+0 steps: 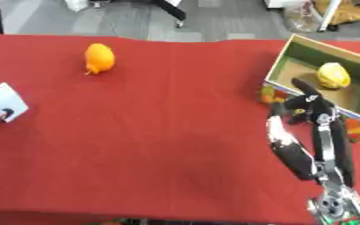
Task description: Pick up the objects with one hand, pass them to the other hand, and then place them into the box on the other side of the table.
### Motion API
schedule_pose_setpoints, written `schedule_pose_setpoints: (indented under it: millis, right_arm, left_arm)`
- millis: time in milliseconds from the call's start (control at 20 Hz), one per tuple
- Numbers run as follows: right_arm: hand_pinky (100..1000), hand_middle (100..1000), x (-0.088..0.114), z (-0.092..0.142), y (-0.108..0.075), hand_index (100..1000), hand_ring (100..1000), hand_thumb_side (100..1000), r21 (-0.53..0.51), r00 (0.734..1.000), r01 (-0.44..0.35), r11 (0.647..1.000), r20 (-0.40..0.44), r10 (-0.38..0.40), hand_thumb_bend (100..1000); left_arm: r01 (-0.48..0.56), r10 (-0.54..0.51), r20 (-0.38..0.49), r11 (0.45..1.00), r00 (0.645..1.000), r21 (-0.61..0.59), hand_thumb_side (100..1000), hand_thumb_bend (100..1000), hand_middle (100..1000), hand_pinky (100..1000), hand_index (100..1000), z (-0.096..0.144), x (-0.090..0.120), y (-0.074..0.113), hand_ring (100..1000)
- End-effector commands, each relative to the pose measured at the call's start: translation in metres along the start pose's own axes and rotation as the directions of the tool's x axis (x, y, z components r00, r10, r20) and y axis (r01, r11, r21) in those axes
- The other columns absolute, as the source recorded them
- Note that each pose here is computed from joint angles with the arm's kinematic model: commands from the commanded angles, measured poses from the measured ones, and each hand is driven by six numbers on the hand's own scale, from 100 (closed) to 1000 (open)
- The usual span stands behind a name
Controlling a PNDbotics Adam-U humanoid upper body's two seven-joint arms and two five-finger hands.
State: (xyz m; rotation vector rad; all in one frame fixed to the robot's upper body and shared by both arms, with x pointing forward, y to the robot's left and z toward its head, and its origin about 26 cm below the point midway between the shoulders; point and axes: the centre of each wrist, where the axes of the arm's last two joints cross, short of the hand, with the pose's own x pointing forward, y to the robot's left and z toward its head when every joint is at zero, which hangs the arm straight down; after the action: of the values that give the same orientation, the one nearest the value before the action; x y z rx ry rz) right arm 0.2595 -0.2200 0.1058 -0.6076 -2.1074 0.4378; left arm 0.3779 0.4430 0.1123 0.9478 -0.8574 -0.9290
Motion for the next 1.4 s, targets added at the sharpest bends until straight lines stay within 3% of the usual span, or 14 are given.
schedule_pose_setpoints:
  millis: [50,300,550,800,1150,1200,1250,1400]
  right_arm:
    - [481,535,0.005,-0.003,-0.004,882,643,600,-0.010,1.000,0.005,1.000,0.022,-0.005,100]
    - [484,535,0.007,-0.006,-0.004,882,642,572,-0.001,0.999,0.005,1.000,0.041,-0.005,100]
    - [488,536,0.014,-0.016,-0.001,883,641,516,0.040,0.995,0.007,0.999,0.104,-0.011,100]
    - [491,534,0.029,-0.031,0.004,889,662,432,0.135,0.976,-0.003,0.991,0.216,-0.026,100]
    - [484,522,0.051,-0.051,0.008,908,659,373,0.279,0.923,-0.071,0.958,0.383,-0.043,100]
    - [482,519,0.054,-0.054,0.009,911,657,361,0.297,0.915,-0.082,0.951,0.401,-0.046,100]
    - [481,517,0.056,-0.056,0.010,913,655,374,0.314,0.908,-0.092,0.945,0.416,-0.050,100]
    - [476,503,0.062,-0.061,0.010,920,648,403,0.361,0.893,-0.121,0.925,0.447,-0.057,100]
  left_arm:
    - [-0.002,-0.002,0.040,0.994,0.999,0.105,259,298,525,779,656,0.008,0.005,0.022,553]
    - [-0.068,0.013,0.226,0.970,0.974,0.234,275,153,480,797,607,0.022,0.033,0.040,512]
    - [-0.184,0.034,0.469,0.943,0.882,0.276,378,100,469,819,592,0.034,0.081,0.033,502]
    - [-0.244,0.052,0.697,0.953,0.715,0.179,439,100,470,827,593,0.054,0.139,0.007,503]
    - [-0.124,0.047,0.899,0.992,0.434,0.007,495,100,473,831,597,0.095,0.189,-0.018,506]
    - [-0.100,0.050,0.915,0.995,0.401,-0.010,454,223,470,832,598,0.102,0.194,-0.020,507]
    - [-0.076,0.054,0.926,0.997,0.373,-0.028,507,100,475,832,599,0.109,0.200,-0.021,508]
    - [-0.002,0.070,0.949,0.997,0.306,-0.073,512,108,479,832,603,0.130,0.216,-0.023,513]
